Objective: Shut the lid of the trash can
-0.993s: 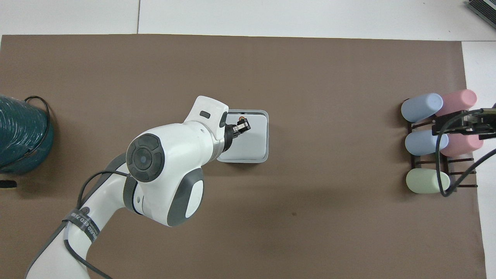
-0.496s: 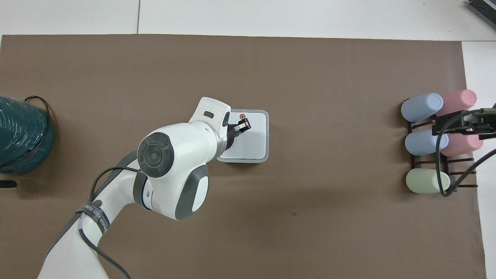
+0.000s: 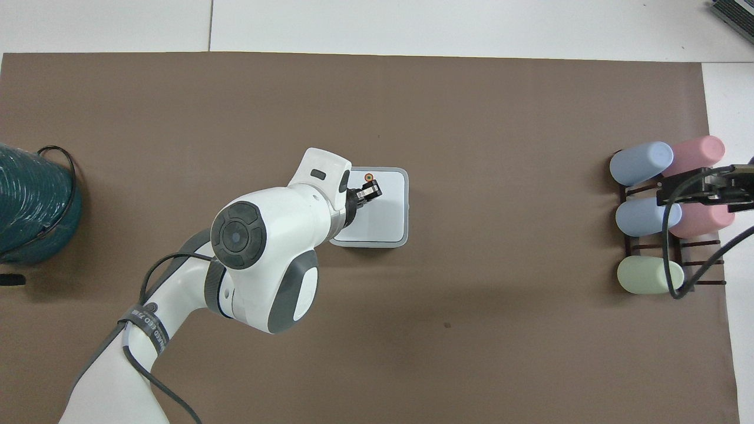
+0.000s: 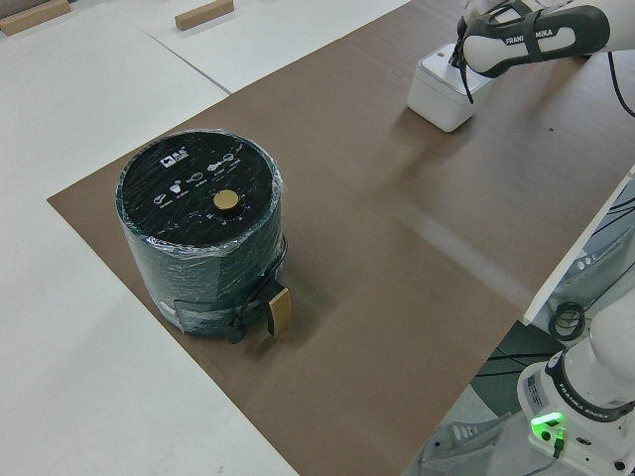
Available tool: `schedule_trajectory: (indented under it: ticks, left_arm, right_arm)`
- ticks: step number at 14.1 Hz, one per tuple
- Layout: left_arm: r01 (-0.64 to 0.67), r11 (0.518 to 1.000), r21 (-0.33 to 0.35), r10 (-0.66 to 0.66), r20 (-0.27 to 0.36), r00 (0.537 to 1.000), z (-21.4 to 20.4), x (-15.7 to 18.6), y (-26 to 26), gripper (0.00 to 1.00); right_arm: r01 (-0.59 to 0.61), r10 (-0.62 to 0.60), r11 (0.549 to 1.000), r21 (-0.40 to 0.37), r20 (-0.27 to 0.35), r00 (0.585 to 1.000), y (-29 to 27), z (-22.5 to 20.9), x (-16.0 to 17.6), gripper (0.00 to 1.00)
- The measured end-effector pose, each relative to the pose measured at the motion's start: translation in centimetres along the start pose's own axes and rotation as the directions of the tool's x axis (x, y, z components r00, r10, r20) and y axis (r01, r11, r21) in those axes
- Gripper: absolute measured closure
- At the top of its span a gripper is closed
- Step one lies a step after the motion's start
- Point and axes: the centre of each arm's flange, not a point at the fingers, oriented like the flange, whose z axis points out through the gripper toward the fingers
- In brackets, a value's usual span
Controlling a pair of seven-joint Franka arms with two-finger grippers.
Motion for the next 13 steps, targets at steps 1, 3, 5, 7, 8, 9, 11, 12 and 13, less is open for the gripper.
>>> schedule_trajectory:
  ticks: [1,3,5,7,8,9,11,12,13]
  left_arm:
    - [0.000,1.000,0.000,0.000,-0.001,1.000,0.2,0.0,0.0,0.99]
    - [0.000,1.000,0.000,0.000,-0.001,1.000,0.2,0.0,0.0,0.99]
    - [0.000,1.000,-0.001,0.000,-0.002,1.000,0.2,0.0,0.0,0.99]
    - [0.000,1.000,-0.005,0.000,-0.004,1.000,0.0,0.1,0.2,0.99]
    - [0.000,1.000,-0.006,0.000,-0.005,1.000,0.1,0.2,0.3,0.99]
    - [0.000,1.000,-0.008,0.000,-0.006,1.000,0.1,0.3,0.4,0.99]
    - [0.000,1.000,-0.002,0.000,0.007,1.000,0.1,0.7,0.9,0.99]
    - [0.003,1.000,0.012,-0.003,0.029,1.000,-0.3,1.2,1.2,0.99]
    - [0.011,0.999,0.031,-0.013,0.056,0.998,-1.0,2.1,1.4,0.99]
  right_arm:
    - [0.000,0.000,1.000,0.000,0.000,1.000,0.0,0.0,0.0,0.00]
    - [0.000,0.000,1.000,0.000,0.000,1.000,0.0,0.0,0.0,0.00]
    - [0.000,0.000,1.000,0.000,0.000,1.000,0.0,0.0,0.0,0.00]
    - [0.000,0.000,1.000,0.000,0.000,1.000,0.0,0.0,0.0,0.00]
    - [0.000,0.000,1.000,0.000,0.000,1.000,0.0,0.0,0.0,0.00]
    - [0.000,0.000,1.000,0.000,0.000,1.000,0.0,0.0,0.0,0.00]
    - [0.000,0.000,1.000,0.000,0.000,1.000,0.0,0.0,0.0,0.00]
    - [0.000,0.000,1.000,0.000,0.000,1.000,0.0,0.0,0.0,0.00]
    - [0.000,0.000,1.000,0.000,0.000,1.000,0.0,0.0,0.0,0.00]
